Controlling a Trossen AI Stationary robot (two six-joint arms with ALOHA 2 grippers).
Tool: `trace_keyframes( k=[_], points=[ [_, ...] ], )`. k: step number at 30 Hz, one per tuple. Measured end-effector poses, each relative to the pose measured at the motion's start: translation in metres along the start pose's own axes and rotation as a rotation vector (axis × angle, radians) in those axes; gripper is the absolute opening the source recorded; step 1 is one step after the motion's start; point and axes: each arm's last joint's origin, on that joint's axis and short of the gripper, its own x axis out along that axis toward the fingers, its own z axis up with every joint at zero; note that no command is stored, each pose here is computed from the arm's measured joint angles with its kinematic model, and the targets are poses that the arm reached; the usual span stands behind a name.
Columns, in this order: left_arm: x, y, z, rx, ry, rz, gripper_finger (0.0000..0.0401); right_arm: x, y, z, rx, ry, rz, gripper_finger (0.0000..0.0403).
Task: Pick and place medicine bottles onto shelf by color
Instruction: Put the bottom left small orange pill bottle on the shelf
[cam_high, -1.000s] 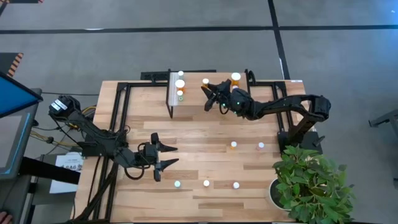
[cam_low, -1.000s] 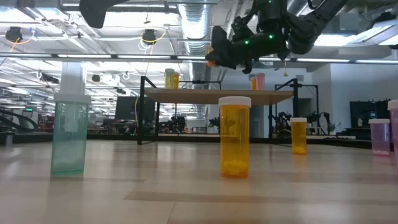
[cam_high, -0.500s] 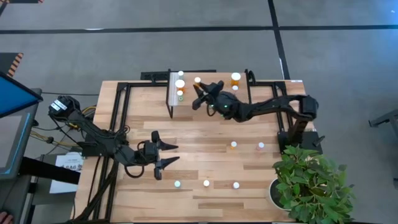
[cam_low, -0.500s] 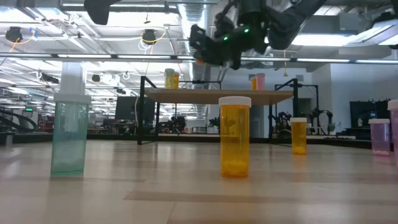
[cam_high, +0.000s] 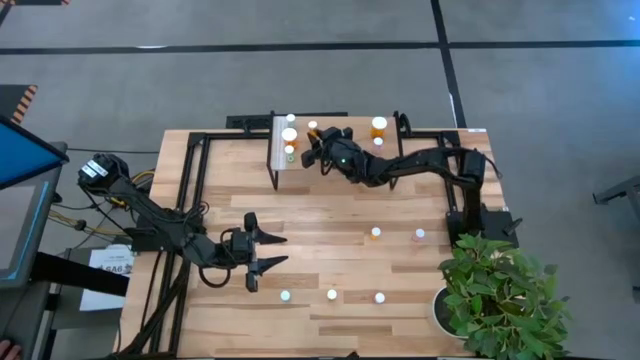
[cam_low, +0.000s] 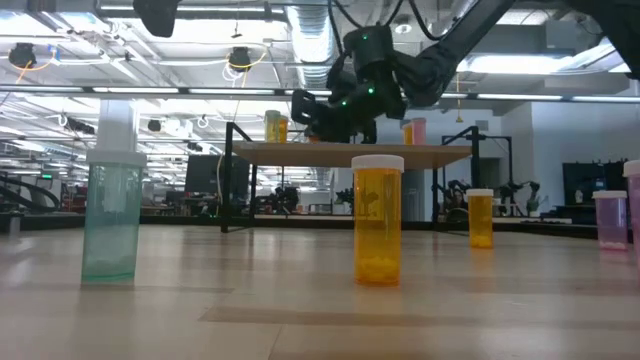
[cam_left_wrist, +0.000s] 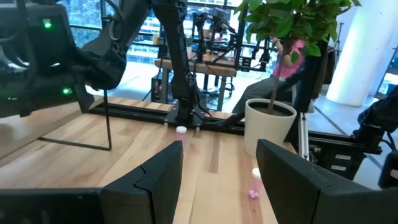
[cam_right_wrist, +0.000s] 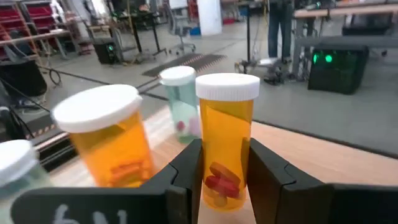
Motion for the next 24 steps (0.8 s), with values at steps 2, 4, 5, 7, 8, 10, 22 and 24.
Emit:
trace_keyframes(
  k=[2, 4, 5, 7, 8, 10, 22, 24],
  points=[
    [0.0, 0.0, 0.0, 0.0, 0.0, 0.0, 0.0192, 0.0014, -0.0026, -0.0011, 0.005, 0.013, -0.01, 0.0114],
    [0.0, 0.0, 0.0, 0.0, 0.0, 0.0, 0.0192, 0.0022, -0.0045, -0.0024, -0.005, 0.028, -0.017, 0.0114],
    [0.0, 0.0, 0.0, 0.0, 0.0, 0.0, 0.0192, 0.0027, -0.0054, -0.0027, -0.008, 0.032, -0.02, 0.0114],
    [-0.0001, -0.0001, 0.0, -0.002, 0.0, 0.0, 0.0192, 0.0028, -0.0057, -0.0029, -0.016, 0.034, -0.021, 0.0117],
    [-0.0001, -0.0001, 0.0, -0.002, 0.0, 0.0, 0.0192, 0.0027, -0.0058, -0.0035, -0.02, 0.04, -0.022, 0.0122],
    [-0.0001, -0.0001, 0.0, -0.002, 0.0, 0.0, 0.0192, 0.0026, -0.0062, -0.0052, -0.031, 0.055, -0.026, 0.0137],
    [-0.0001, 0.0, 0.0, -0.012, 0.0, 0.0, 0.0192, -0.001, -0.0039, -0.0039, -0.042, 0.071, -0.021, 0.0227],
    [-0.0001, 0.0, -0.0002, -0.01, 0.002, 0.0, 0.0192, -0.0044, -0.0011, -0.0016, -0.048, 0.078, -0.013, 0.0232]
  ],
)
